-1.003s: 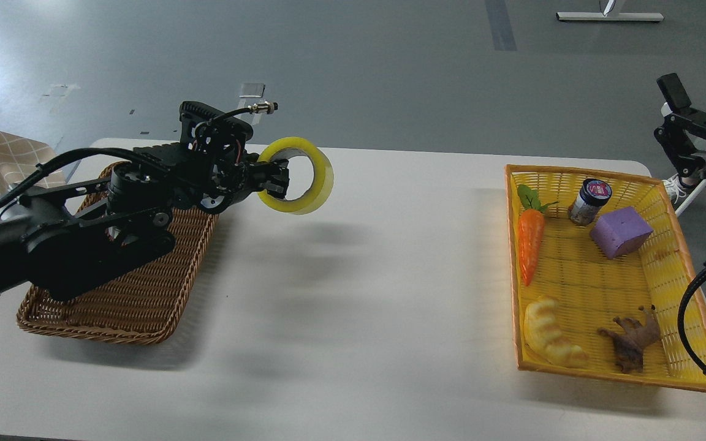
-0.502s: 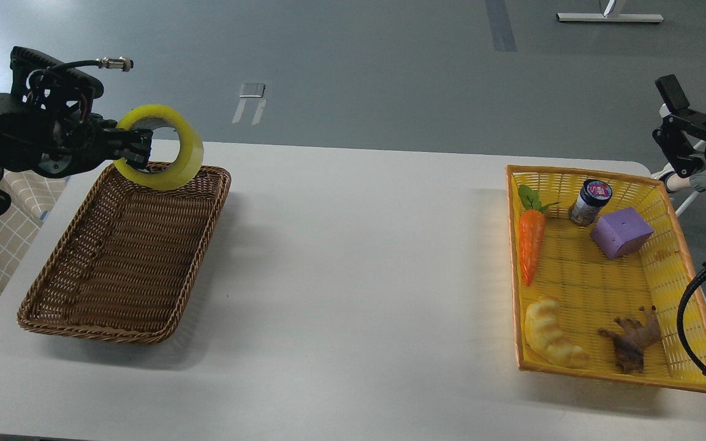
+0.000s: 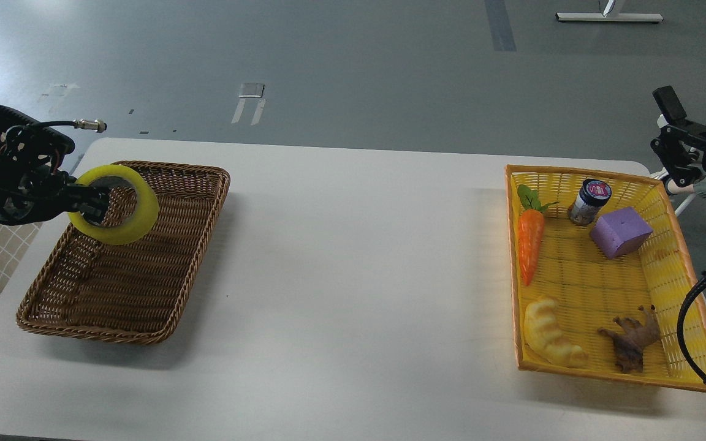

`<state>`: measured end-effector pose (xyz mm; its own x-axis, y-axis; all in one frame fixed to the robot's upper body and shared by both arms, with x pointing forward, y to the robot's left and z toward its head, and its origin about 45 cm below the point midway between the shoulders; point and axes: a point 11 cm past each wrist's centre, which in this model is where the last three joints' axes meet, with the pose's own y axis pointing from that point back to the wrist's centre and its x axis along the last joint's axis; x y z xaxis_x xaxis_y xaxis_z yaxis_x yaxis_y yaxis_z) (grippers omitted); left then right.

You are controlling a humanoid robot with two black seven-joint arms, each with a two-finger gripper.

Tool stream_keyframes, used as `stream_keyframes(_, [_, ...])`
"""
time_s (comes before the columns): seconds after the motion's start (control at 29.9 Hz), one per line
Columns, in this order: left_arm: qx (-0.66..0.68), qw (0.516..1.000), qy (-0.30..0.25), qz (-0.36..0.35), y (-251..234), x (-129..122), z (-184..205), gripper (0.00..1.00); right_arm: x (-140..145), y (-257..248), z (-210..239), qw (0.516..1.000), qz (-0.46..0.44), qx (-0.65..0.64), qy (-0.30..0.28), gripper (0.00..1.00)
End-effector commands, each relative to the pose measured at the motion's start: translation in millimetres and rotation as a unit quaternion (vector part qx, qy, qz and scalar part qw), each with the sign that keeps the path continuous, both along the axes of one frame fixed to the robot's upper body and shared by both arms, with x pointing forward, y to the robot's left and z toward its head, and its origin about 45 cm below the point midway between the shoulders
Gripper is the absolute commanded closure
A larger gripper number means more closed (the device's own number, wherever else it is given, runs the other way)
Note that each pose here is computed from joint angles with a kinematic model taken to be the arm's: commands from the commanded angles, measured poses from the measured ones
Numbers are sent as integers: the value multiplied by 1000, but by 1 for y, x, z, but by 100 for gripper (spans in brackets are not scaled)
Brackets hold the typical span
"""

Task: Place and transfer tape with both arms
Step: 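Carry the tape roll with the left gripper over the wicker basket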

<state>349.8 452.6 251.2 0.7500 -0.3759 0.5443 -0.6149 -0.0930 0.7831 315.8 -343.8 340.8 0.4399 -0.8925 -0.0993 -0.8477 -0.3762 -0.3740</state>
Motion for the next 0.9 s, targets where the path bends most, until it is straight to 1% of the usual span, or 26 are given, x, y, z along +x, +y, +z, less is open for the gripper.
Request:
stream_keyframes(0.0, [-5, 1000, 22, 9, 9, -7, -16, 97, 0, 0, 0, 1000, 0, 0, 0, 0])
stream_keyframes(0.1, [-8, 999, 38, 14, 13, -16, -29, 97, -1, 1, 0, 1000, 2, -1, 1, 0])
stream_keyframes(0.27, [-19, 999, 44, 9, 11, -23, -44, 97, -1, 2, -2, 1000, 3, -6, 7, 0])
stream_keyframes(0.74, [-35, 998, 54, -7, -3, -11, -64, 96, -6, -1, -13, 1000, -2, -7, 25, 0])
stream_keyframes(0.84, [-37, 998, 54, -9, -7, -9, -66, 95, -7, -2, -13, 1000, -4, -7, 25, 0])
stream_keyframes(0.87, [-39, 998, 55, -10, -9, -8, -68, 94, -7, -3, -13, 1000, -5, -7, 26, 0])
